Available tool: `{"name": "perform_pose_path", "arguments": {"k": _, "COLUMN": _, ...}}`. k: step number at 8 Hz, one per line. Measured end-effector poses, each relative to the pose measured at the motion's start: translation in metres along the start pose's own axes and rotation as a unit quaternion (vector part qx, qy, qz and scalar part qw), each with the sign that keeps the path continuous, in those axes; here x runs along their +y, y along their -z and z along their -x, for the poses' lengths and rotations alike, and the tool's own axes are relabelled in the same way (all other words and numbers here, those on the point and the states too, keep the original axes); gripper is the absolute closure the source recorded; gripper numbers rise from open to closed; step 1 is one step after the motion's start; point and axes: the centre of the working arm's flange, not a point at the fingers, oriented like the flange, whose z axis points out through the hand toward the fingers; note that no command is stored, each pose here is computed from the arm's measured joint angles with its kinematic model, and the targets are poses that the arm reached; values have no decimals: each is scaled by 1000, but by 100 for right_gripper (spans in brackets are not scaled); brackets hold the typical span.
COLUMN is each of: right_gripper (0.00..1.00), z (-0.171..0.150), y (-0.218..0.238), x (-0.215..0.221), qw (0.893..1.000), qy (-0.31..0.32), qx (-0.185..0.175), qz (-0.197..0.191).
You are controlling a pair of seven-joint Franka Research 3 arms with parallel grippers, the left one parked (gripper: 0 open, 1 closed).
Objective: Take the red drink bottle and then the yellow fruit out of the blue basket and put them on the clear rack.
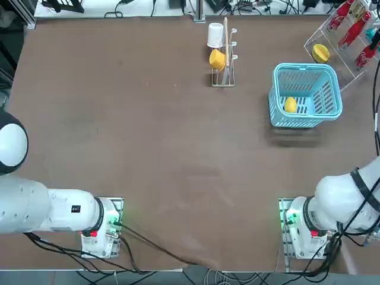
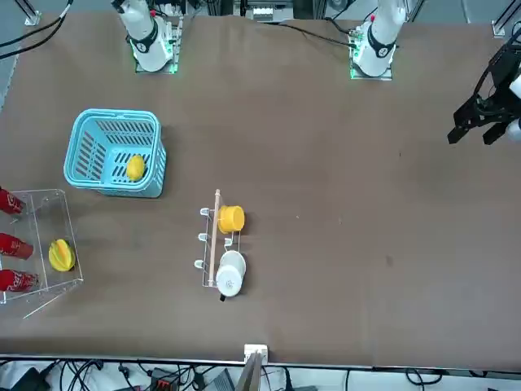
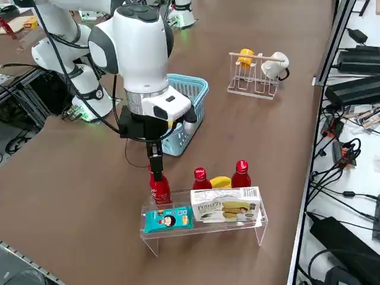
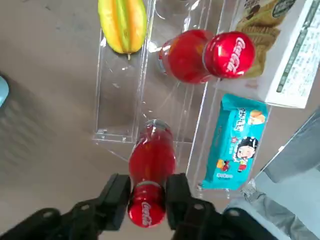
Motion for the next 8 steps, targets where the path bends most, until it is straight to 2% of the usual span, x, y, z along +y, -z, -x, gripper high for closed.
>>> {"name": "perform_pose_path", "arguments": {"k": 2, "right_gripper": 9, "z": 0, "y": 3, "x": 1, "qw": 1000, "qy": -4, "qx": 6, "qz": 0}}
{"name": "perform_pose_path", "arguments": {"k": 3, "right_gripper": 0, "z": -1, "y": 6, "x": 2, "qw": 1000, "qy": -11, "qx": 18, "qz": -5}}
{"name": "perform_pose_path", "arguments": {"k": 5, "right_gripper": 0, "z": 0, "y": 32, "x": 7, "qw": 999, "qy": -25, "qx": 34, "qz": -14}}
{"name": "perform_pose_path", "arguments": {"k": 8, "right_gripper": 0, "z": -7, "y": 107, "x": -1, "qw": 994, "qy": -66, "qx": 74, "qz": -42}}
